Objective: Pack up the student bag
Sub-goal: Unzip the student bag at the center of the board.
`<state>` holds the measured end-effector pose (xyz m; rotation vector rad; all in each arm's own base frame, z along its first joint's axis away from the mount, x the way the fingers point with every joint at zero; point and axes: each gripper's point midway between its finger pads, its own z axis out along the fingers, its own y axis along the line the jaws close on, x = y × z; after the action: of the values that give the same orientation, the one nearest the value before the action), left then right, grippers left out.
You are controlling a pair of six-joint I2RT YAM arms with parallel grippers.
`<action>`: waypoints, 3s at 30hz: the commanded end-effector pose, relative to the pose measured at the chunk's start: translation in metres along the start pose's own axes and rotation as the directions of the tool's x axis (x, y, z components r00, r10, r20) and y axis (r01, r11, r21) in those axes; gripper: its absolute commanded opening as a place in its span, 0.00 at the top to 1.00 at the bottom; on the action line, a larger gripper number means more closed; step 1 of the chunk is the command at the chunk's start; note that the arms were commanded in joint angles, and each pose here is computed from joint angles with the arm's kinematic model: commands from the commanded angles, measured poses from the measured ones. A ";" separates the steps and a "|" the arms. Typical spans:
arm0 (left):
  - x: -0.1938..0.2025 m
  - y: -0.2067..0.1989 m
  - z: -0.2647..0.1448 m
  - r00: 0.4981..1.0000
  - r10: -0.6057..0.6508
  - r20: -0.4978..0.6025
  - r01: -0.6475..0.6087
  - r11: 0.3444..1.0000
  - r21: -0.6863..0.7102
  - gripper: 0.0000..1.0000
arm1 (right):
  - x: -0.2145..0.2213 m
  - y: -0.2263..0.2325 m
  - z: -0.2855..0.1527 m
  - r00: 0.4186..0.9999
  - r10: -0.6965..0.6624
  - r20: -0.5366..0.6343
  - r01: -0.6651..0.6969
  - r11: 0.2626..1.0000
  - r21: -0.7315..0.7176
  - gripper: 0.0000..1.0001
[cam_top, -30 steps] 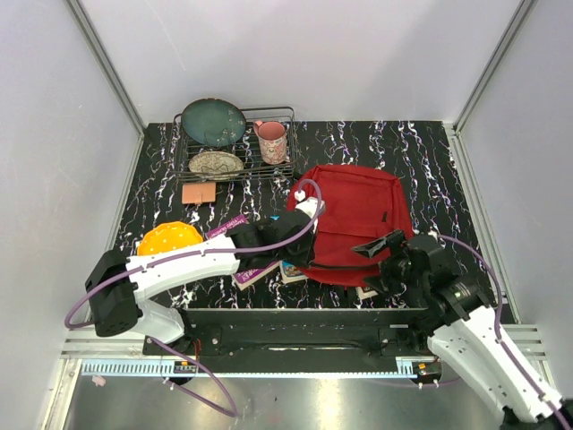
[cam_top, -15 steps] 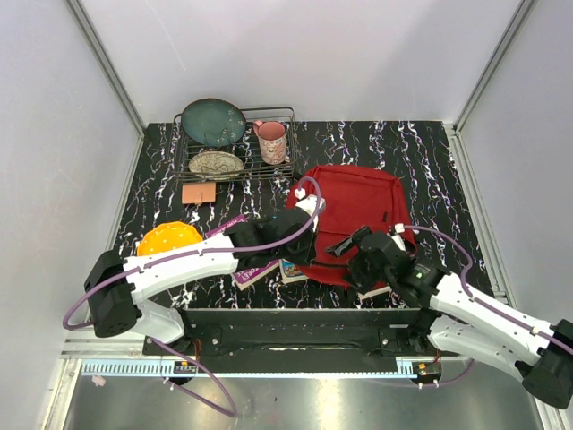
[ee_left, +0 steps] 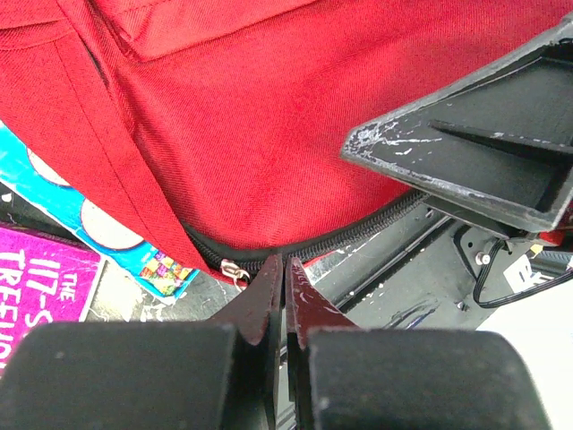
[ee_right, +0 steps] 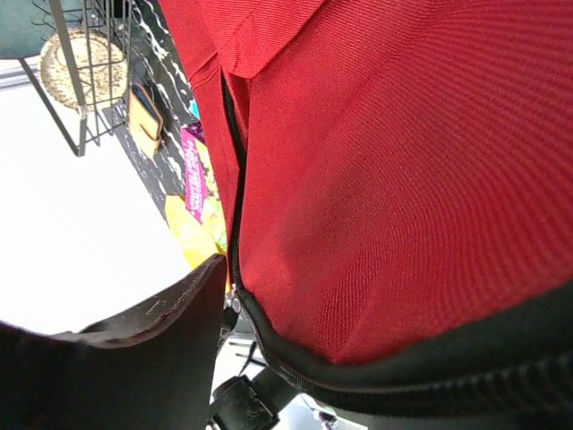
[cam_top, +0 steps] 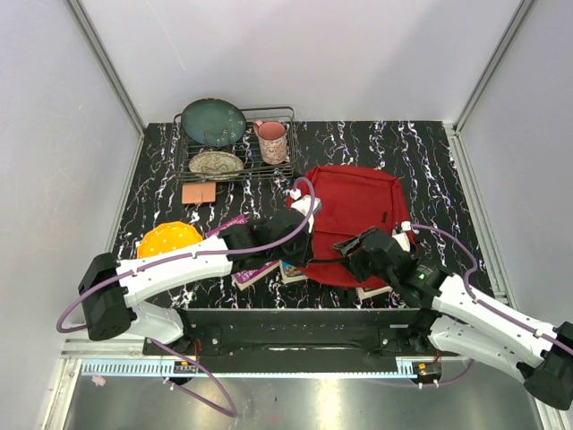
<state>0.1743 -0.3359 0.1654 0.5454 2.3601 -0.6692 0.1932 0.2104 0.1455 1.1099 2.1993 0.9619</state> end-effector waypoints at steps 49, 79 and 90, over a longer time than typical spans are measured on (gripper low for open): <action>-0.026 0.103 -0.001 0.999 0.039 0.007 -0.034 0.935 -0.354 1.00 | -0.114 -0.021 -0.103 0.884 -0.147 0.445 0.159 0.987 0.011 1.00; -0.052 0.137 -0.003 0.988 0.155 0.023 -0.122 0.853 -0.507 1.00 | -0.065 0.010 -0.062 0.946 -0.178 0.272 0.206 0.975 -0.078 1.00; -0.055 0.095 -0.008 0.994 0.071 0.087 -0.043 0.954 -0.296 1.00 | -0.044 0.034 -0.033 0.946 -0.243 0.215 0.262 0.963 -0.061 0.54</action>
<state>0.2656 -0.2771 0.1639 0.4412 2.3043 -0.2725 0.1966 0.1735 0.1673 0.8489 2.1264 0.7637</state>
